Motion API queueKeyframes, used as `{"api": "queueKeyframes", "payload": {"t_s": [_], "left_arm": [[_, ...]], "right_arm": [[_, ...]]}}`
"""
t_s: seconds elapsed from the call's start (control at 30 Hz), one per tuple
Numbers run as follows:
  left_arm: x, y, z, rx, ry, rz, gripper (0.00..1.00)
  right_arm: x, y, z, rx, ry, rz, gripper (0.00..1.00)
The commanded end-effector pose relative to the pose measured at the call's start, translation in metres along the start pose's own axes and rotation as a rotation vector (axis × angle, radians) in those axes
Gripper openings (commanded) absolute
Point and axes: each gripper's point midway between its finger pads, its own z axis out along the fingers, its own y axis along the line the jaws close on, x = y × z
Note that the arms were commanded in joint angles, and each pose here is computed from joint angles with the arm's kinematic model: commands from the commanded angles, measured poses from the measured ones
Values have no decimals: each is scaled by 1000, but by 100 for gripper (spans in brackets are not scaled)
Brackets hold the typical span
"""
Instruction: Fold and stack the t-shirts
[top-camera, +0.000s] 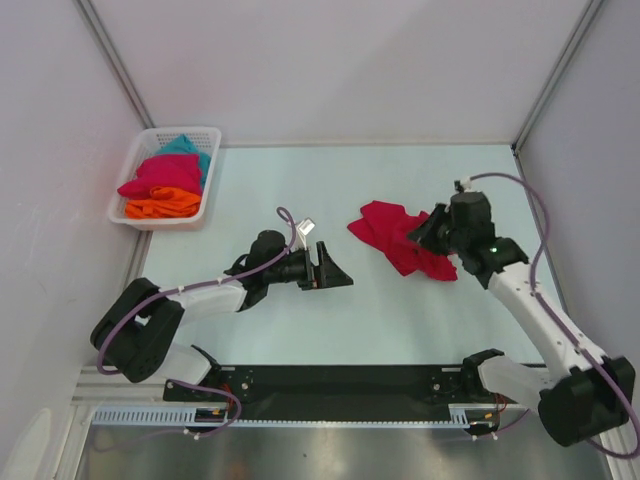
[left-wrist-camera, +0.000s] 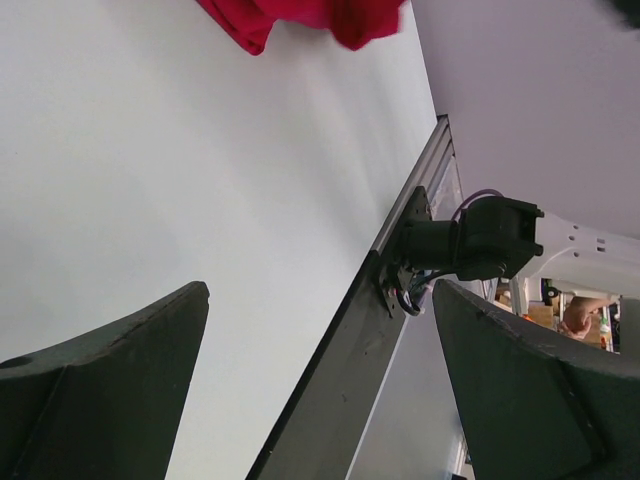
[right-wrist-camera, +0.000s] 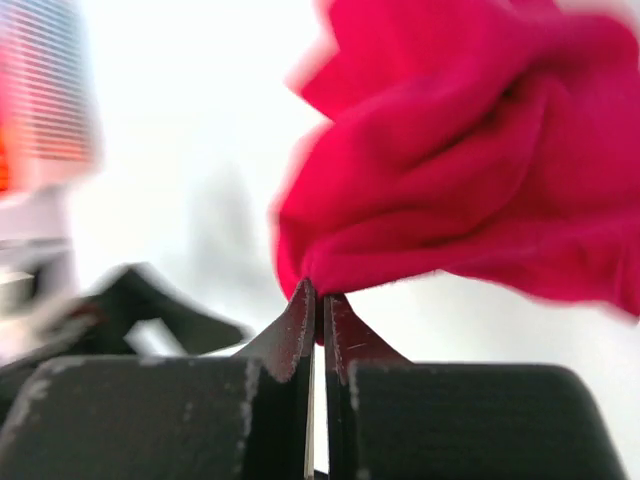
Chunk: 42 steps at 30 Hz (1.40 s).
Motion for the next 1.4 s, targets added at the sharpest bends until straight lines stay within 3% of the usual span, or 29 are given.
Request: {"api": "queueKeyframes", "payload": {"t_s": [0.0,0.17,0.33,0.57,0.9,1.2,1.37], "left_arm": [[-9,-15,6,49,-5,51,100],[-9,-17,15,64,-5,45,100],[-4,-25,27,85,16,44,100],[9,-38,42,115,47,39,99],[15,-38,31,87,46,60,99],[15,-37,31,81,45,64,100],[14,-37,29,77,42,66,100]], "right_arm": [[-61,78,-110,-196,-195,-95,0],[-70,103,-207,-296,-296,-120,0],[-62,95,-249,-302,-328,-142,0],[-52,48,-218,-111,-318,-143,0],[-37,29,-156,-45,-236,-116,0],[-88,38,-187,23,-419,-178,0],[-94,11,-163,133,-423,-169,0]]}}
